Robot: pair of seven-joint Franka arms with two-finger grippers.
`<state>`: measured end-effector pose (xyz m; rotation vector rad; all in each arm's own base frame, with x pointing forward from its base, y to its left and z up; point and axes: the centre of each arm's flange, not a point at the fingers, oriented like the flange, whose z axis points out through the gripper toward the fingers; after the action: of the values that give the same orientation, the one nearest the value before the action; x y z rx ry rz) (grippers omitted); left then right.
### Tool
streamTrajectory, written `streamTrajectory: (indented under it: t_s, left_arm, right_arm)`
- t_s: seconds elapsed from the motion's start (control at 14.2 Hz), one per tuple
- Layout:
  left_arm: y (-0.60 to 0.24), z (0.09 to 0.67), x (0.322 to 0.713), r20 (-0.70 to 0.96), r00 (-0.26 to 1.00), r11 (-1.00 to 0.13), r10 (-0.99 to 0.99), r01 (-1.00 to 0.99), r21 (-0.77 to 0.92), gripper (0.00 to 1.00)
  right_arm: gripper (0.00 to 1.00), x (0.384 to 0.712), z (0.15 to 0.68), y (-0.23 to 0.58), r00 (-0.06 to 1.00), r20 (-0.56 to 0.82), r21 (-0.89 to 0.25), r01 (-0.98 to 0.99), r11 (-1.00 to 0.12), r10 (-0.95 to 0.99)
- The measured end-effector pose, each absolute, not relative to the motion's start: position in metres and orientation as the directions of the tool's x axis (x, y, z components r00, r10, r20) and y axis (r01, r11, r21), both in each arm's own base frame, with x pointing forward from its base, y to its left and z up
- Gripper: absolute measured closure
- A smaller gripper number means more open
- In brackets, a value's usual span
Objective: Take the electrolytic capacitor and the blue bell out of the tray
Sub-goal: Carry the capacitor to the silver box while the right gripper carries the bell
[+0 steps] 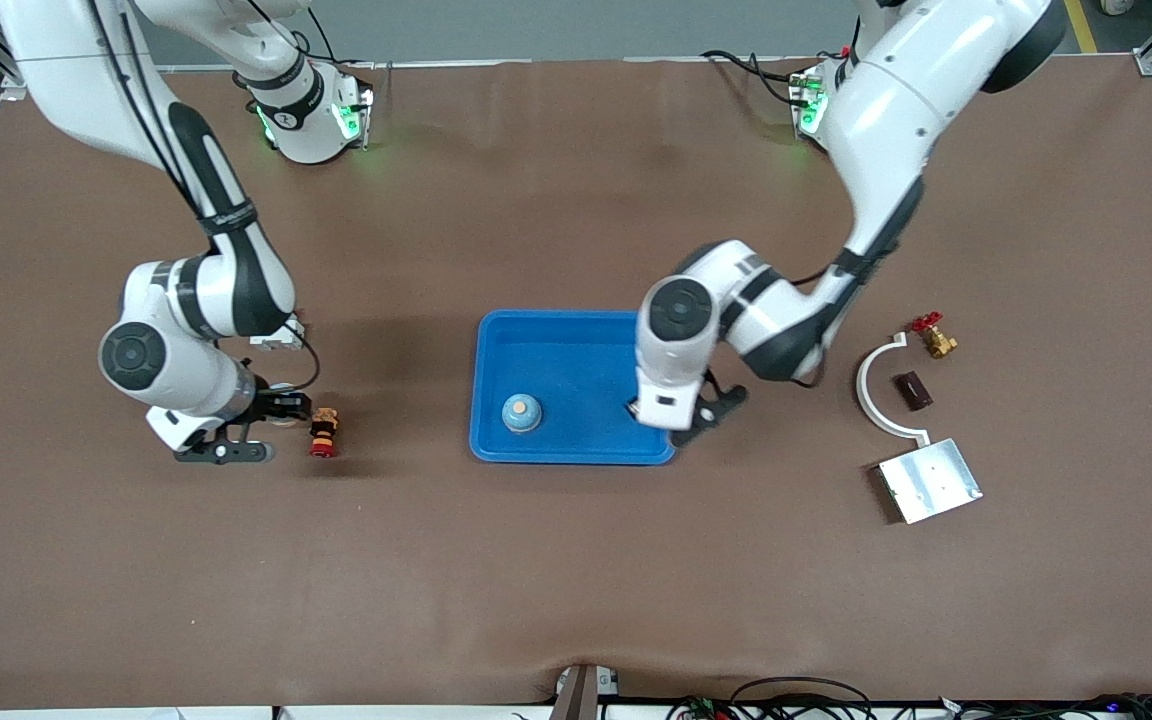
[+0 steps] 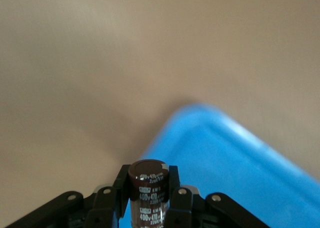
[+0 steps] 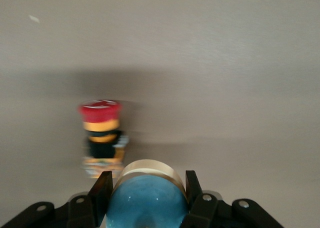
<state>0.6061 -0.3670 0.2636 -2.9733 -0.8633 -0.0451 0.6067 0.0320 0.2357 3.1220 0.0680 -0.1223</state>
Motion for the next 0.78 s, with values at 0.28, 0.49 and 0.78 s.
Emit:
streamTrajectory:
  t_s: [0.28, 0.49, 0.78]
  left_arm:
    - [-0.260, 0.271, 0.651, 0.022, 0.883, -0.879, 0.468, 0.468, -0.089, 0.66]
    - [-0.210, 0.244, 0.655, -0.003, 0.888, -0.879, 0.460, 0.455, -0.142, 0.66]
    - [-0.167, 0.206, 0.661, -0.030, 0.876, -0.866, 0.482, 0.471, -0.165, 0.66]
  right_arm:
    - [0.36, 0.605, 0.230, -0.009, 0.992, -0.052, 0.008, 0.117, -0.993, 0.116]
    - [0.36, 0.605, 0.224, -0.034, 0.988, -0.033, 0.009, 0.152, -0.988, 0.152]
    - [0.36, 0.611, 0.208, -0.056, 0.983, -0.036, 0.009, 0.178, -0.984, 0.178]
